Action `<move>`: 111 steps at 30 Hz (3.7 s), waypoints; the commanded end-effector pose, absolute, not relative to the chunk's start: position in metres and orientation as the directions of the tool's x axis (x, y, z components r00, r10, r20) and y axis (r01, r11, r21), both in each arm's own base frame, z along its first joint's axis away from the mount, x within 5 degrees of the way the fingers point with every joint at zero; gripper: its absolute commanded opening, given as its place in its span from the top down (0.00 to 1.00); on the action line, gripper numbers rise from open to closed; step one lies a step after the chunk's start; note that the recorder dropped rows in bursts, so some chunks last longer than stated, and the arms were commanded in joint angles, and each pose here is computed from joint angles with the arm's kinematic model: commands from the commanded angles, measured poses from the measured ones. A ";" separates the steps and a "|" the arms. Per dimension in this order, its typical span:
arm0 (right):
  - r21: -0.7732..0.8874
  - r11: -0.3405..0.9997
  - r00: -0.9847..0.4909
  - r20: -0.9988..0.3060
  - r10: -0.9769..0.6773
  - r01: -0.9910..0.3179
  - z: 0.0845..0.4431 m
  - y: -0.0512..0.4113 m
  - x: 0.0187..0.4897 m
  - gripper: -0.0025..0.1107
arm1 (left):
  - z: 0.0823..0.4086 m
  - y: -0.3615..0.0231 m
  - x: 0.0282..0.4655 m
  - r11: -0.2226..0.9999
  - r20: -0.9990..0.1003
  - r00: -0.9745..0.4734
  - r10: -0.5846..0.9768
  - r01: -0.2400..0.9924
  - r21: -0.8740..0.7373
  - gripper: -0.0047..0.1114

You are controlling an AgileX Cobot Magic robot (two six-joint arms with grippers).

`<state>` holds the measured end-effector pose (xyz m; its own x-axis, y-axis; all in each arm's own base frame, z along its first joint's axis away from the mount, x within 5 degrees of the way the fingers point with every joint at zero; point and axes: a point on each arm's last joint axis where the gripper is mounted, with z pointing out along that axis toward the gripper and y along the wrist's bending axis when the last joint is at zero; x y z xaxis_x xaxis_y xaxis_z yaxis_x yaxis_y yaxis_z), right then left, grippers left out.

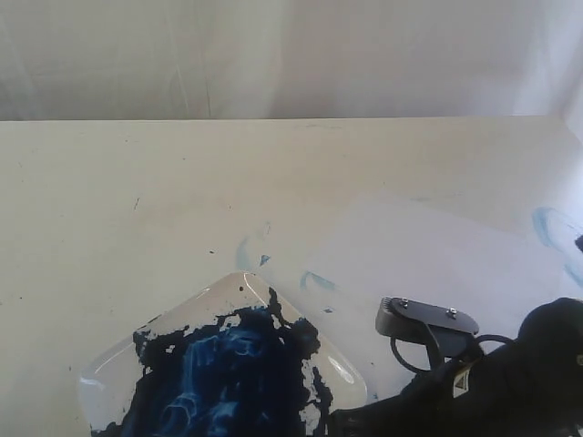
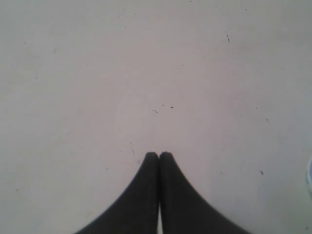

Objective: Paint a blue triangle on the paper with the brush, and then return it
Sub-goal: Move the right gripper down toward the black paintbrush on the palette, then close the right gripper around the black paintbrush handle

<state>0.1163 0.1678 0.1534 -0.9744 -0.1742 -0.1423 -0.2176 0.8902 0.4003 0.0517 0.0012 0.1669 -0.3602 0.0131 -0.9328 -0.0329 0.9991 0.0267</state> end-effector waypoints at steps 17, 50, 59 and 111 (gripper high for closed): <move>0.470 0.865 -0.965 -0.256 -0.060 -0.178 0.172 0.169 0.123 0.98 | 0.166 0.001 0.052 0.999 -0.934 -0.357 0.005 -0.037 0.019 0.96; 0.860 0.492 -0.728 -0.250 0.638 0.137 0.233 0.127 0.085 0.98 | 0.166 0.001 0.052 0.999 -0.934 -0.357 0.005 -0.037 0.019 0.96; 0.781 0.585 -0.793 -0.207 0.573 0.219 0.200 0.145 0.077 0.98 | 0.166 0.001 0.052 0.999 -0.934 -0.357 0.005 -0.037 0.019 0.96; 0.728 0.334 -0.475 -0.013 0.880 0.599 0.126 0.188 0.102 0.58 | 0.166 0.001 0.052 0.999 -0.934 -0.357 0.005 -0.037 0.019 0.96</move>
<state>0.1007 0.1842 0.1237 -0.4729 0.8810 -0.0117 0.6163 0.3402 0.7102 0.0517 0.0012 0.1669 -0.3602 0.0131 -0.9328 -0.0329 0.9991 0.0267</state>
